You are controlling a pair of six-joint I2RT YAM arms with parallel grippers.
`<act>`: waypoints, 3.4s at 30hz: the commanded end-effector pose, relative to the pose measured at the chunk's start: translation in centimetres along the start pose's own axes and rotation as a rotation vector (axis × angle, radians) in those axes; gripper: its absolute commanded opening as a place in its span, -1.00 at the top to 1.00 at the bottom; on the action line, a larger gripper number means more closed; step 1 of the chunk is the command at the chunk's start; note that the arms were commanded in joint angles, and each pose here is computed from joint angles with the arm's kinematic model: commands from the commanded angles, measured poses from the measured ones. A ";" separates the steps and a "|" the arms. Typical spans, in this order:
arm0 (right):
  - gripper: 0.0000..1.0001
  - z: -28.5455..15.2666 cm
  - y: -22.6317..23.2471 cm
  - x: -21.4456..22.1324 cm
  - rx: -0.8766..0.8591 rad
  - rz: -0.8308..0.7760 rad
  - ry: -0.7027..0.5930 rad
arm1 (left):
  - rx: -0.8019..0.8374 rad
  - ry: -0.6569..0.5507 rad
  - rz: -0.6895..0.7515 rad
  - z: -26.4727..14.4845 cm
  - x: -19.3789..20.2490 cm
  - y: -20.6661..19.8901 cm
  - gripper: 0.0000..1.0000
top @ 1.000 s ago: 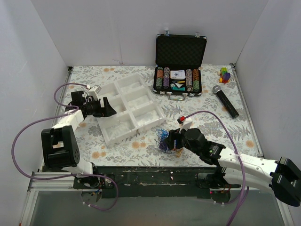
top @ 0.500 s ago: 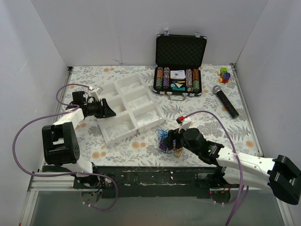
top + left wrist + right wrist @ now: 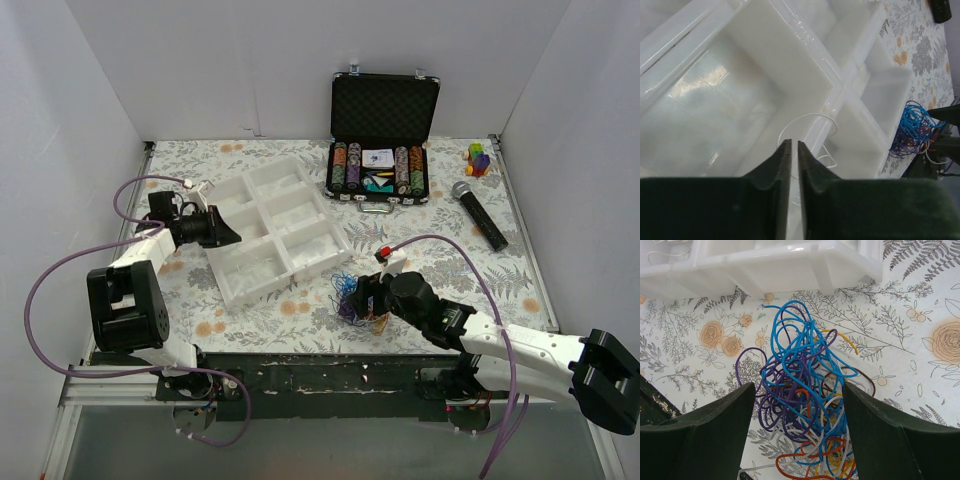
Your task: Untangle the cables
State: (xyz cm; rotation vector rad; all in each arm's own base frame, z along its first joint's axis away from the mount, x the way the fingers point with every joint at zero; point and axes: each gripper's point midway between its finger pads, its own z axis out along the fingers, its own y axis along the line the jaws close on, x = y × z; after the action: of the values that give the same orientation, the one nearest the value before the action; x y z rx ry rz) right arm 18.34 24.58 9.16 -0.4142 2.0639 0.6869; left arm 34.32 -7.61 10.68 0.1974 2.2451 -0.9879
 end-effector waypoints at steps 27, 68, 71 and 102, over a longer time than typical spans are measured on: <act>-0.57 0.5 0.7 -1.6 -0.011 -0.004 -0.040 | 0.164 0.085 -0.071 0.9 0.1 -0.8 0.31; -0.57 0.4 0.7 -1.4 -0.014 0.011 -0.042 | 0.197 0.107 0.253 -3.3 1.7 -5.4 -0.22; -0.57 0.4 0.7 -1.3 -0.018 0.012 -0.040 | 0.186 0.083 0.289 -3.9 1.3 -6.0 -0.39; -0.55 0.4 0.5 -1.9 0.003 0.019 -0.052 | 0.041 0.160 0.120 0.2 3.5 -5.7 -0.27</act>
State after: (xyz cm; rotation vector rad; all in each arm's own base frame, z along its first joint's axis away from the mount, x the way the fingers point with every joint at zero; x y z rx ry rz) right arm 18.44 24.49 8.35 -0.4140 2.0876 0.6630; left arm 28.56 -12.00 11.43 0.4698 2.3296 -1.0165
